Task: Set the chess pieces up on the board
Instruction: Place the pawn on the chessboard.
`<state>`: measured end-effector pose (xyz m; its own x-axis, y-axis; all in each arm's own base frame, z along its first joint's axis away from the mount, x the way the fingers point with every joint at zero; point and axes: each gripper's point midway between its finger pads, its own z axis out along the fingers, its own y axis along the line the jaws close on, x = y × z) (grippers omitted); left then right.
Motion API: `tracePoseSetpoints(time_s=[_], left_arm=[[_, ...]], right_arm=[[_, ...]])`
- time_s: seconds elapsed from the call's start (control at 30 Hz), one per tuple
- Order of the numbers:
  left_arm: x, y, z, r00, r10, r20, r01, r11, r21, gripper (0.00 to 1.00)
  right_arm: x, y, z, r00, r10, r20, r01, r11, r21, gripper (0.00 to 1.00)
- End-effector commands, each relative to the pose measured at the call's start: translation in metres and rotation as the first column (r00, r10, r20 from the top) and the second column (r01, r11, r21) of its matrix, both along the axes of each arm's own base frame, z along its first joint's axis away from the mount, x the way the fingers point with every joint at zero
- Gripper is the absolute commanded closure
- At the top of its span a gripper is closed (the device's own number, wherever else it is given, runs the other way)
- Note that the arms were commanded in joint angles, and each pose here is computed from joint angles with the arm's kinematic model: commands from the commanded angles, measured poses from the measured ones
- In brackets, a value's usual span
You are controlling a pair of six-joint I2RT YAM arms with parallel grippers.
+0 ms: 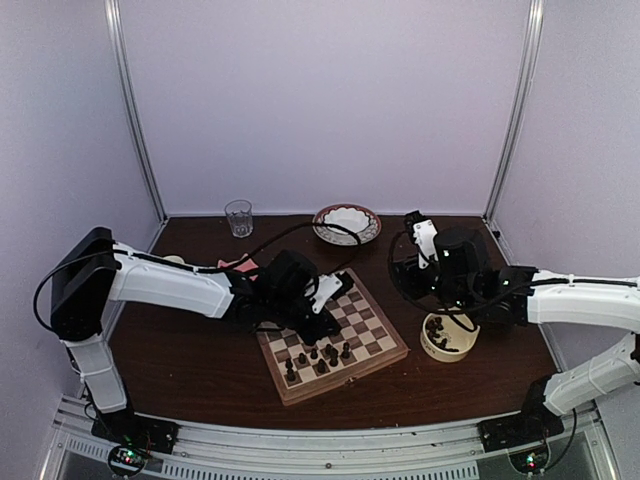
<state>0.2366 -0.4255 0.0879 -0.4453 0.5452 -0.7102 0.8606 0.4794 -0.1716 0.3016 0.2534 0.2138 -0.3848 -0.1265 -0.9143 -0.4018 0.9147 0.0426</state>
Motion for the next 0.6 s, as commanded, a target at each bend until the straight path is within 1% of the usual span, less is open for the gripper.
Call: tracePoseSetpoints(time_s=[0.0,0.07,0.27,0.3,0.37,0.43,0.57], left_arm=[[0.001,-0.013,-0.002,1.000,-0.022,-0.013,0.022,1.000,-0.005,1.00],[0.003,-0.013,-0.006,1.000,-0.019,-0.014,0.019,1.000,0.004,1.00],[0.007,-0.016,-0.015,1.000,-0.010,-0.019,0.011,0.999,0.037,1.00],[0.008,-0.015,-0.017,1.000,-0.006,-0.020,0.007,0.999,0.043,0.97],[0.009,-0.015,-0.016,1.000,0.002,-0.021,-0.001,0.999,0.046,0.84],[0.009,-0.015,-0.012,1.000,0.007,-0.021,-0.006,0.999,0.039,0.74],[0.009,-0.016,0.009,1.000,0.020,-0.017,-0.020,1.000,-0.003,0.55]], right_arm=[[0.001,-0.007,0.008,0.999,-0.026,0.024,0.025,0.999,0.029,0.55],[0.000,-0.005,0.014,0.999,-0.021,0.045,0.018,0.998,0.054,0.55],[-0.001,-0.007,0.017,0.998,-0.021,0.056,0.017,0.998,0.067,0.54],[-0.002,-0.007,0.016,0.998,-0.019,0.055,0.015,0.998,0.066,0.54],[-0.002,-0.005,0.015,0.999,-0.007,0.050,0.004,0.998,0.067,0.51],[-0.004,-0.001,0.016,0.999,0.014,0.047,-0.017,0.997,0.072,0.51],[-0.005,0.001,0.016,0.999,0.029,0.045,-0.032,0.996,0.078,0.51]])
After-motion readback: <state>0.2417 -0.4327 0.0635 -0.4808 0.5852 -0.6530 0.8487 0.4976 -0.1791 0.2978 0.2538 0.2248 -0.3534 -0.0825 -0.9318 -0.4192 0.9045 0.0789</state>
